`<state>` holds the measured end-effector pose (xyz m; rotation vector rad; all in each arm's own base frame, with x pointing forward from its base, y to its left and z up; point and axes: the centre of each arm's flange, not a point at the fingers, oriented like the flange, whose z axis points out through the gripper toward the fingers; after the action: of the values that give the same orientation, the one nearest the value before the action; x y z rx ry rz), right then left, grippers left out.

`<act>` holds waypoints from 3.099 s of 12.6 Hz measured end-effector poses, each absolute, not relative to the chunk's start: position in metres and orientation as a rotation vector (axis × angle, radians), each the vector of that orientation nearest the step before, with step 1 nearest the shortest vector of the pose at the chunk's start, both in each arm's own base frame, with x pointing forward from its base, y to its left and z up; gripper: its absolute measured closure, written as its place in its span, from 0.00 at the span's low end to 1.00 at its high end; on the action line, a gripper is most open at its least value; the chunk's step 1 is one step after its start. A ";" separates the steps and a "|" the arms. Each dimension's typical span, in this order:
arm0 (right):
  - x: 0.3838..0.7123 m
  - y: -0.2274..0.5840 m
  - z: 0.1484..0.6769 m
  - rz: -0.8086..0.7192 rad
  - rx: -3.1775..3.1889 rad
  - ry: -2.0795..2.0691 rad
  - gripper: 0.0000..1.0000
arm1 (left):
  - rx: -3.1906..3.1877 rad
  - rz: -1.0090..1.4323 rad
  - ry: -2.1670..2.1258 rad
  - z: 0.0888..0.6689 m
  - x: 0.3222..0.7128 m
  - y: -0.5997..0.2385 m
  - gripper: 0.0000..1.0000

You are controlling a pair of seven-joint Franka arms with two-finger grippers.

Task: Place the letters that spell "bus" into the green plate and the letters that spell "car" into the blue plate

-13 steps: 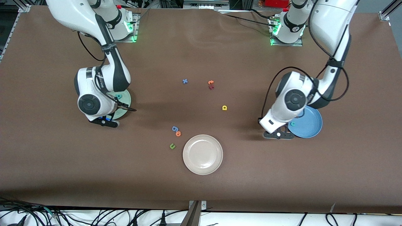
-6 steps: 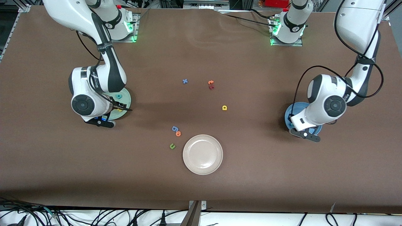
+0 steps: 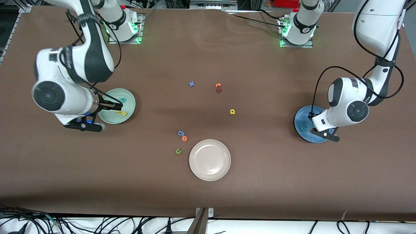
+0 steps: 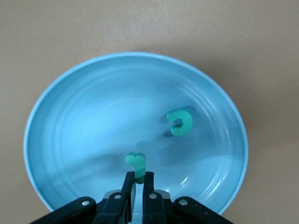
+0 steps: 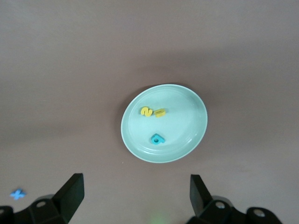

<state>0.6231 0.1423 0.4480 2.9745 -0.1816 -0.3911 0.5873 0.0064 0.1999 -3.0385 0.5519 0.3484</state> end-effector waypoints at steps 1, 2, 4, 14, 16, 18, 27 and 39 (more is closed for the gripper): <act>0.624 0.141 0.472 -0.351 2.994 -0.181 0.00 | -3.039 0.356 0.554 0.197 0.586 0.006 0.85; 0.619 0.136 0.496 -0.324 3.020 -0.181 0.00 | -3.038 0.359 0.557 0.195 0.586 0.005 0.76; 0.605 0.106 0.534 -0.288 3.075 -0.167 0.00 | -3.038 0.348 0.569 0.197 0.588 0.000 0.53; 0.530 0.015 0.587 -0.104 3.053 0.039 0.00 | -3.214 0.289 0.303 0.228 0.564 -0.224 0.01; 0.538 0.022 0.584 -0.094 3.092 0.042 0.00 | -3.221 0.288 0.218 0.233 0.555 -0.256 0.01; 0.545 0.020 0.583 -0.094 3.113 0.008 0.00 | -3.221 0.276 0.162 0.237 0.545 -0.290 0.01; 0.536 0.002 0.584 -0.097 3.149 -0.145 0.00 | -3.247 0.207 -0.143 0.202 0.526 -0.358 0.06; 0.538 0.009 0.587 -0.069 3.118 -0.110 0.00 | -3.167 0.121 -0.158 0.169 0.509 -0.380 0.33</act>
<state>0.5377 0.0089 0.5872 3.1178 -0.1095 -0.0690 0.5086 -0.3799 0.1686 -3.1666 -0.1579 0.1206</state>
